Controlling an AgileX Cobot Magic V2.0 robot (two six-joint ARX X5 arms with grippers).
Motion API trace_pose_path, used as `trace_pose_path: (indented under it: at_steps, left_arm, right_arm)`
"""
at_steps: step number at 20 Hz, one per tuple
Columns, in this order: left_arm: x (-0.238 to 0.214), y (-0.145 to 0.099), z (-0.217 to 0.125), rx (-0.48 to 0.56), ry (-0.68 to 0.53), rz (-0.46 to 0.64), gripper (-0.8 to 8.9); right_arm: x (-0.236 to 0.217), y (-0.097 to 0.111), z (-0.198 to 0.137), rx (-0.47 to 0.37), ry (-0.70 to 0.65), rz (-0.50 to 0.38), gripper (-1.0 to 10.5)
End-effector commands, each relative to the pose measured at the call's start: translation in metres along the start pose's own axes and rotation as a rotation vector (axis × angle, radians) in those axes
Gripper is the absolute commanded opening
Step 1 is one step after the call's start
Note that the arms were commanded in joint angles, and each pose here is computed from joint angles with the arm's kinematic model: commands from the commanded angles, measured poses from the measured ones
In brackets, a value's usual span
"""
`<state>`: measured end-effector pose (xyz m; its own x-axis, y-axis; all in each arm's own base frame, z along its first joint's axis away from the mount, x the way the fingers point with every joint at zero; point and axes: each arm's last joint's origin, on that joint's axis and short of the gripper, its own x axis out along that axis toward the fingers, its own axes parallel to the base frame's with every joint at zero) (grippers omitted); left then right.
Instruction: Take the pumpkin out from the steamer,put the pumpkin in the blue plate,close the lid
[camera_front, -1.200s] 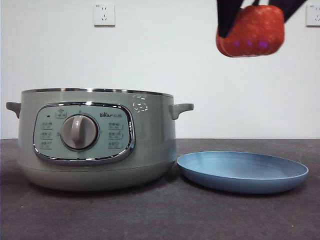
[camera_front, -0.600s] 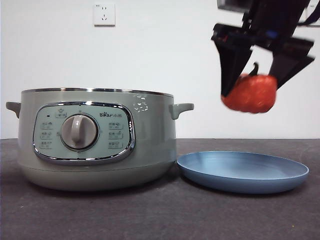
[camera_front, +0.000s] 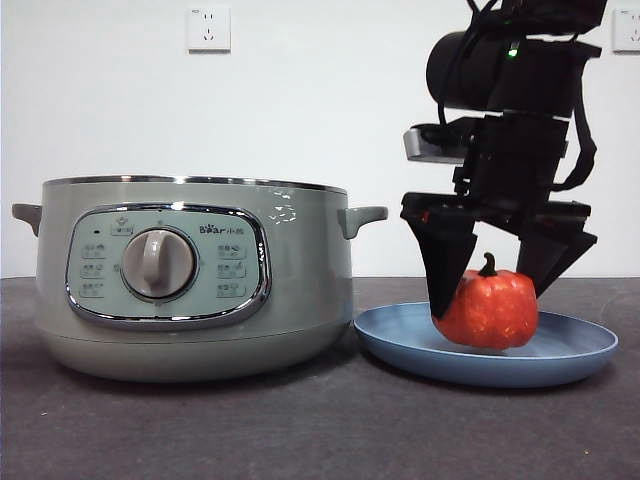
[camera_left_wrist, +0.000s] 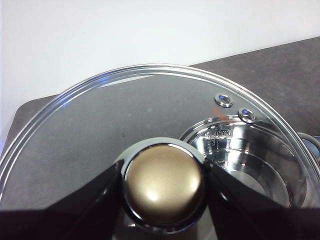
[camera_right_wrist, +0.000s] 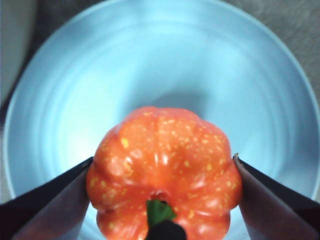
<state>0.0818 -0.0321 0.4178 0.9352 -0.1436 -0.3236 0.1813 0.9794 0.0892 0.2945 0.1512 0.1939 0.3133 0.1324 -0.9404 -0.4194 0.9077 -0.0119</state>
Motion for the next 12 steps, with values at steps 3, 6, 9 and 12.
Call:
trace_pose_path:
  at_steps: [3,6,9,12]
  left_arm:
    - [-0.0058,0.0019,0.0057,-0.033,-0.062,0.003,-0.09]
    - [-0.0058,0.0019,0.0057,-0.033,-0.062,0.003,-0.09]
    - [-0.0058,0.0019,0.0057,-0.033,-0.062,0.002,-0.09]
    - [-0.0057,0.0018,0.0058,-0.033,-0.062,0.002,-0.09]
  right_arm:
    - [0.0123,0.0003,-0.0022,-0.007,0.035,-0.001,2.3]
    - [0.0162,0.0003,-0.003,-0.007,0.052,-0.001,4.3]
    - [0.0161,0.0004,-0.003,-0.007,0.052,-0.001,5.1]
    - [0.0147,0.0004,-0.0033,-0.007,0.053,-0.002,5.1]
